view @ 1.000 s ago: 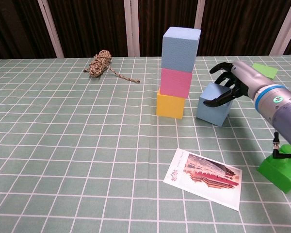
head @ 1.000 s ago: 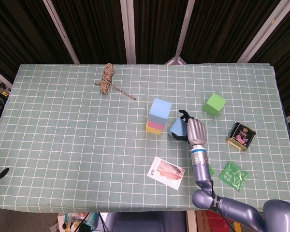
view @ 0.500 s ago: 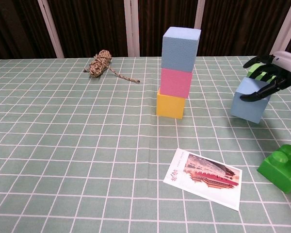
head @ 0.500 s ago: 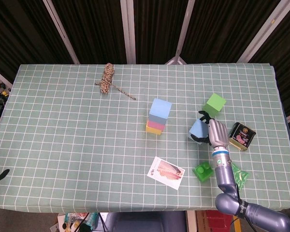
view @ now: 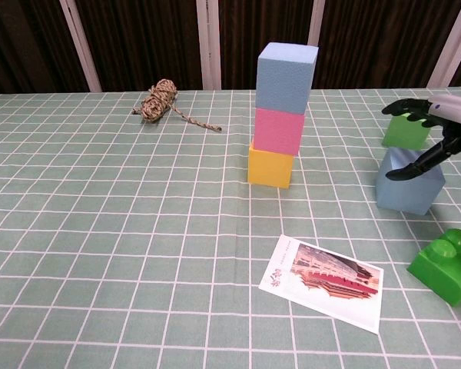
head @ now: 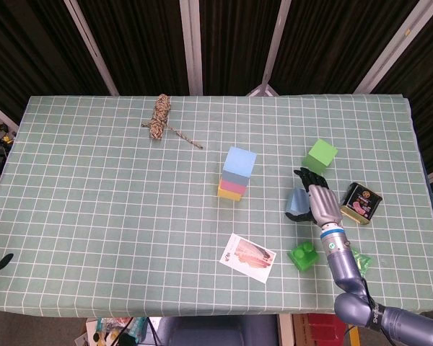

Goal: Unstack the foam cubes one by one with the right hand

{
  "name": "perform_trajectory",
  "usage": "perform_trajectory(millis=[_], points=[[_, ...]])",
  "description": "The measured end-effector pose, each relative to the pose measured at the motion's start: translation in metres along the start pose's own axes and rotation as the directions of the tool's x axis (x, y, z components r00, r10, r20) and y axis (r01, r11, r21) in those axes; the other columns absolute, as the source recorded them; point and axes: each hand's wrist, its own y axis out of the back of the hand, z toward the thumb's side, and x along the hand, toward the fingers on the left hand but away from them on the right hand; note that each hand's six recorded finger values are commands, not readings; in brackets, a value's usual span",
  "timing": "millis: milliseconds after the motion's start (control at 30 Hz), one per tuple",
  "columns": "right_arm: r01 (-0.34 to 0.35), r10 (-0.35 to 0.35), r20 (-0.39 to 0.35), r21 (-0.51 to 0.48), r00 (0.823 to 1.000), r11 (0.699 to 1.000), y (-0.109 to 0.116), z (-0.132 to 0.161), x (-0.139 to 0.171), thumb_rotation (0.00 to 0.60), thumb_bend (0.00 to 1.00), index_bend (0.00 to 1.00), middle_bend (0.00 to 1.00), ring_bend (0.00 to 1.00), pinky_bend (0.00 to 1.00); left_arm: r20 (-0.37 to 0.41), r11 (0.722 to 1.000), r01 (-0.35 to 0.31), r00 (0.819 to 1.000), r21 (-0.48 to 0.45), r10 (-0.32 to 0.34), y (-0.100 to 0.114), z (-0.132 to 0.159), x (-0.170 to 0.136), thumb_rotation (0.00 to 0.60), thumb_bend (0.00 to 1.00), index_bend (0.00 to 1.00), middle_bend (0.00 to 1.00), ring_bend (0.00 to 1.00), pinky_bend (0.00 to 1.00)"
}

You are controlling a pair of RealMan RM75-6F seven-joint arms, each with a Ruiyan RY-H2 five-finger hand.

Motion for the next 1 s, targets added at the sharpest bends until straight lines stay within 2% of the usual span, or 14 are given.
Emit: perform_trajectory(millis=[133, 267, 500, 733, 1000], points=[[0.019, -0.022, -0.056, -0.045, 0.998, 0.999, 0.013, 0.020, 0.007, 0.600, 0.16, 0.11, 0.07, 0.02, 0.04, -0.002, 1.000, 0.004, 1.000, -0.005, -0.004, 0.000, 0.000, 0.001, 0.600, 0.17, 0.22, 0.00, 0.00, 0.00], [0.044, -0.058, -0.104, -0.131, 0.993, 0.990, 0.032, 0.044, 0.010, 0.600, 0.16, 0.11, 0.07, 0.02, 0.04, 0.003, 1.000, 0.007, 1.000, -0.007, -0.007, -0.001, 0.000, 0.001, 0.600, 0.17, 0.22, 0.00, 0.00, 0.00], [0.016, -0.062, -0.128, -0.336, 0.990, 0.942, 0.053, 0.073, -0.002, 0.600, 0.16, 0.11, 0.07, 0.02, 0.02, -0.009, 1.000, 0.008, 1.000, -0.011, -0.008, 0.000, -0.002, 0.002, 0.600, 0.17, 0.22, 0.00, 0.00, 0.00], [0.003, -0.042, -0.108, -0.339, 0.993, 0.941, 0.057, 0.094, -0.017, 0.600, 0.16, 0.11, 0.07, 0.02, 0.02, -0.007, 1.000, 0.002, 1.000, -0.013, -0.002, 0.001, -0.001, 0.000, 0.600, 0.17, 0.22, 0.00, 0.00, 0.00], [-0.021, -0.008, -0.099, -0.288, 0.995, 0.957, 0.049, 0.124, -0.025, 0.600, 0.16, 0.11, 0.07, 0.02, 0.02, -0.012, 1.000, 0.000, 1.000, -0.009, 0.000, 0.001, -0.002, 0.003, 0.600, 0.17, 0.22, 0.00, 0.00, 0.00]])
